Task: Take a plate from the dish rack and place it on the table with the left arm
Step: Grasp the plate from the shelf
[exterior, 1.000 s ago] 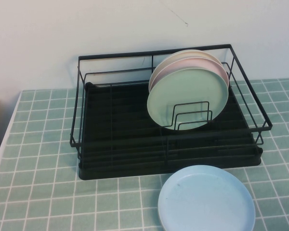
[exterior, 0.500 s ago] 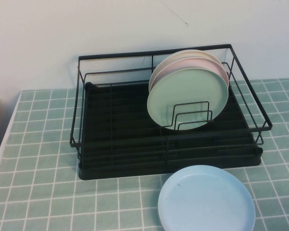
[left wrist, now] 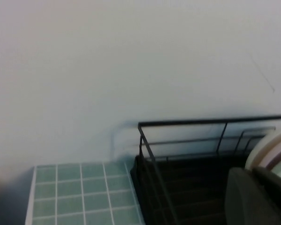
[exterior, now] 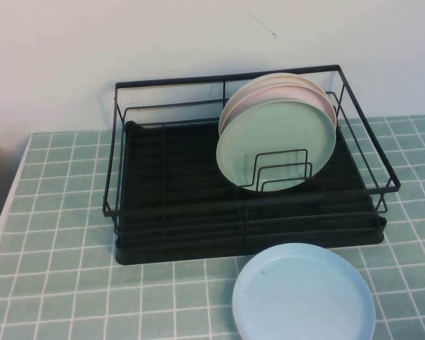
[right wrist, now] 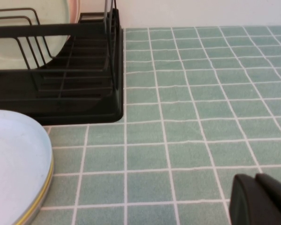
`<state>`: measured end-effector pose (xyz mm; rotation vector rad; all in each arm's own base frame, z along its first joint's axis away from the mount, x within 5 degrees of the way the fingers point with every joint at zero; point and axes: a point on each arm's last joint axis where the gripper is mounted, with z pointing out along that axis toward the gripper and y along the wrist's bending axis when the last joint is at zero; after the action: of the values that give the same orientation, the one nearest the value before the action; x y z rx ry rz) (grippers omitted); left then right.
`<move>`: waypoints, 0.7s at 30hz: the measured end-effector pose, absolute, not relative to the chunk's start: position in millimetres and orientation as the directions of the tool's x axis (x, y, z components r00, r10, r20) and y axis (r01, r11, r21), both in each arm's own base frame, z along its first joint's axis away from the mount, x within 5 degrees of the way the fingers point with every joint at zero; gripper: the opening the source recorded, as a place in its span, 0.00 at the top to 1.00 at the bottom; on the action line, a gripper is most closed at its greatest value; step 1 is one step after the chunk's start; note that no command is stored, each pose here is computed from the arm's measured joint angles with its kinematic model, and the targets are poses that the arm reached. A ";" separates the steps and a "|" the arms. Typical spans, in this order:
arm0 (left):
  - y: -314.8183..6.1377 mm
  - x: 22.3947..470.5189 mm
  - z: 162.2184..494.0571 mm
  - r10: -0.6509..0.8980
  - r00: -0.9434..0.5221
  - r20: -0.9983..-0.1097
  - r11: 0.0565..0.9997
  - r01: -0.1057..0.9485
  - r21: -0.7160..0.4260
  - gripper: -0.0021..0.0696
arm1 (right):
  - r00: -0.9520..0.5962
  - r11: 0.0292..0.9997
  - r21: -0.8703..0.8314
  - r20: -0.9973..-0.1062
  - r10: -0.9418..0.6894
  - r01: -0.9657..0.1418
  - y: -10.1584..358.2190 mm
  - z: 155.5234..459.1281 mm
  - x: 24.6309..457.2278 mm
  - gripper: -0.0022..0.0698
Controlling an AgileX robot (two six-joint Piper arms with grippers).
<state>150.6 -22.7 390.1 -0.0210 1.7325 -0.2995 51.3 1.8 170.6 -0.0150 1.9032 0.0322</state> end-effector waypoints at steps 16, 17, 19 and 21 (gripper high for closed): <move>-129.0 271.5 345.1 0.414 -0.434 -0.800 0.730 0.683 0.007 0.95 | -0.327 1.000 0.015 -0.945 0.005 -0.026 1.8 170.6 51.3 0.97; -138.3 276.9 344.5 0.430 -0.420 -0.799 0.712 0.702 0.014 0.93 | -0.327 1.000 0.015 -0.945 0.005 -0.026 1.8 170.6 51.3 0.97; -154.6 291.0 342.5 0.446 -0.402 -0.800 0.690 0.724 0.022 0.85 | -0.327 1.000 0.015 -0.945 0.005 -0.026 1.8 170.6 51.3 0.97; -168.2 307.5 338.8 0.453 -0.390 -0.802 0.680 0.732 0.028 0.70 | -0.327 1.000 0.015 -0.945 0.005 -0.026 1.8 170.6 51.3 0.97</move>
<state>307.5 -168.2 338.8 0.9111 2.0505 -0.4215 51.3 1.8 170.6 -0.0150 1.9032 0.0322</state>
